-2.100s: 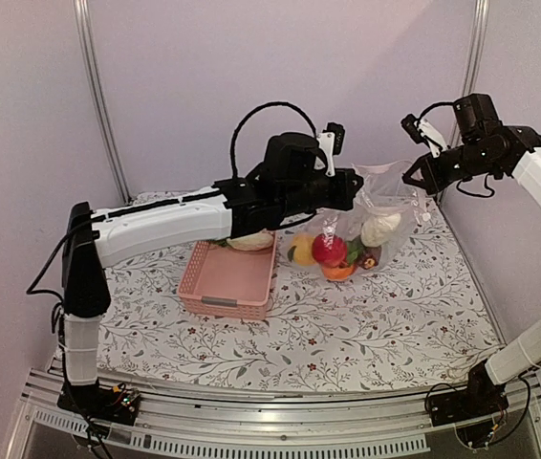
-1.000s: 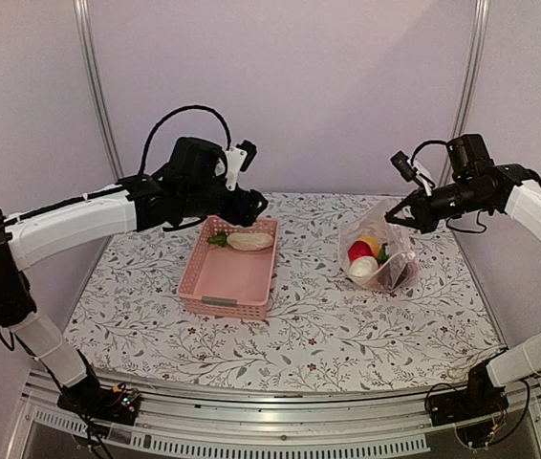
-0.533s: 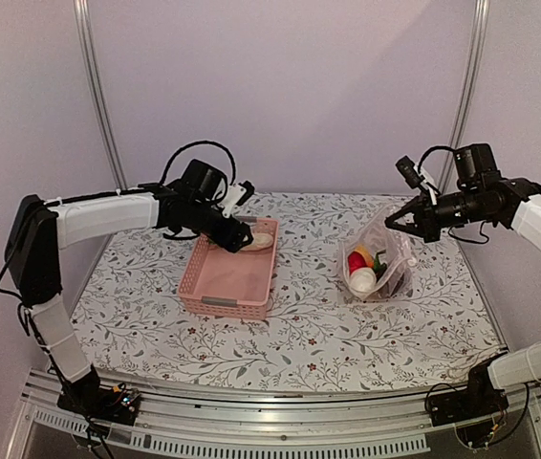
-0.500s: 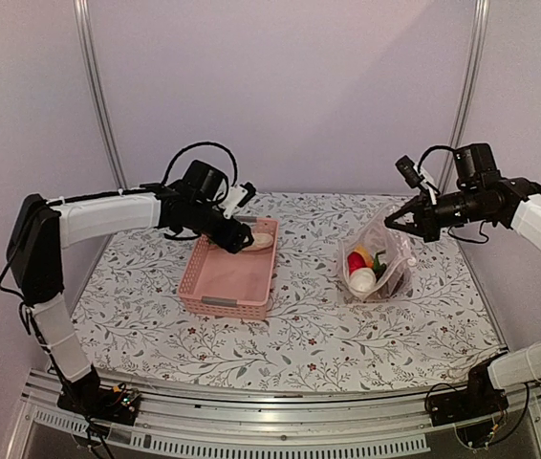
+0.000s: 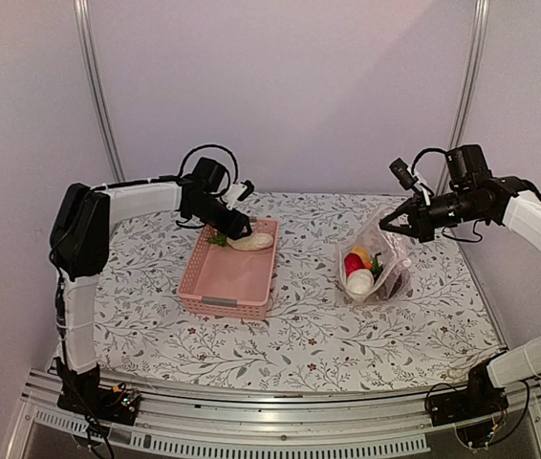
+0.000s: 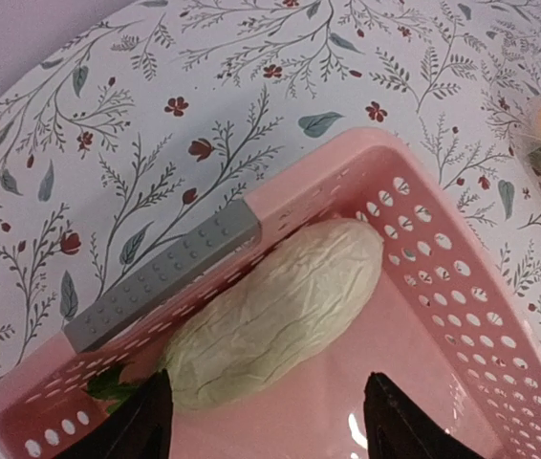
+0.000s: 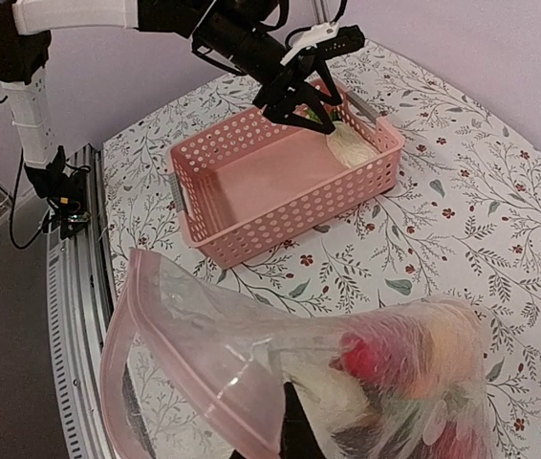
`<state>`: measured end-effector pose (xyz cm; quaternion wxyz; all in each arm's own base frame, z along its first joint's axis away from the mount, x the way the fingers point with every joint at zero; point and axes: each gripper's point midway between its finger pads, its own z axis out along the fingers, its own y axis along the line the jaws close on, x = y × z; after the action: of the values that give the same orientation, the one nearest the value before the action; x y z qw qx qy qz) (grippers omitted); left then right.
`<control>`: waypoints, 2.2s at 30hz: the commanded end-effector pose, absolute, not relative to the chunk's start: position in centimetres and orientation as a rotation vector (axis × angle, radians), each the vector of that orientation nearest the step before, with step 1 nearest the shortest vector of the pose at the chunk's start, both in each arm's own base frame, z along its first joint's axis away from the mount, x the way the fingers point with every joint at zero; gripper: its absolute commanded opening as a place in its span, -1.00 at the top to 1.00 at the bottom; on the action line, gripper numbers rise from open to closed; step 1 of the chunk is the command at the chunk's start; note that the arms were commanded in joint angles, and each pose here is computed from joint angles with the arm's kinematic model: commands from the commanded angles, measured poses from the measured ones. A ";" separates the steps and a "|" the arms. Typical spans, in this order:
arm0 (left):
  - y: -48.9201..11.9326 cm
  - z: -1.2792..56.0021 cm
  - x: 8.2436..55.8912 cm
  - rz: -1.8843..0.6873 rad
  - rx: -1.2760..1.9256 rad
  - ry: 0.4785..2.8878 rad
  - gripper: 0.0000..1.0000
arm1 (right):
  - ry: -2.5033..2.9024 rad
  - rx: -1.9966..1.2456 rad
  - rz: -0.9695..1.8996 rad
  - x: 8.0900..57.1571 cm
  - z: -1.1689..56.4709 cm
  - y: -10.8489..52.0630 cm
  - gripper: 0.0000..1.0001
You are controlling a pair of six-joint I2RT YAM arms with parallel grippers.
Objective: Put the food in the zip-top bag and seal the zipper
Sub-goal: Adjust the fake vegetable in the bin.
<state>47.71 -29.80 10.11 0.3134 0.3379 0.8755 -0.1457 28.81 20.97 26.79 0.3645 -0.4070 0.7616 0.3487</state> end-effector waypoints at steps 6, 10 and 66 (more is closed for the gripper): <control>-29.9 5.9 48.6 -0.415 0.919 2.351 -0.45 | 1.926 -1.054 0.849 28.7 28.6 20.6 1.00; -29.6 3.7 49.0 -0.377 0.917 2.377 -0.45 | 1.935 -1.051 0.854 28.5 28.4 20.6 1.00; -31.5 5.3 50.0 -0.173 1.116 2.154 -0.55 | 1.926 -1.039 0.833 27.1 28.4 20.0 1.00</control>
<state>49.14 -31.00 5.45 0.3338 0.4063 0.8469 -0.0786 27.17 20.17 28.12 0.3836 -0.4120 0.7569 0.3318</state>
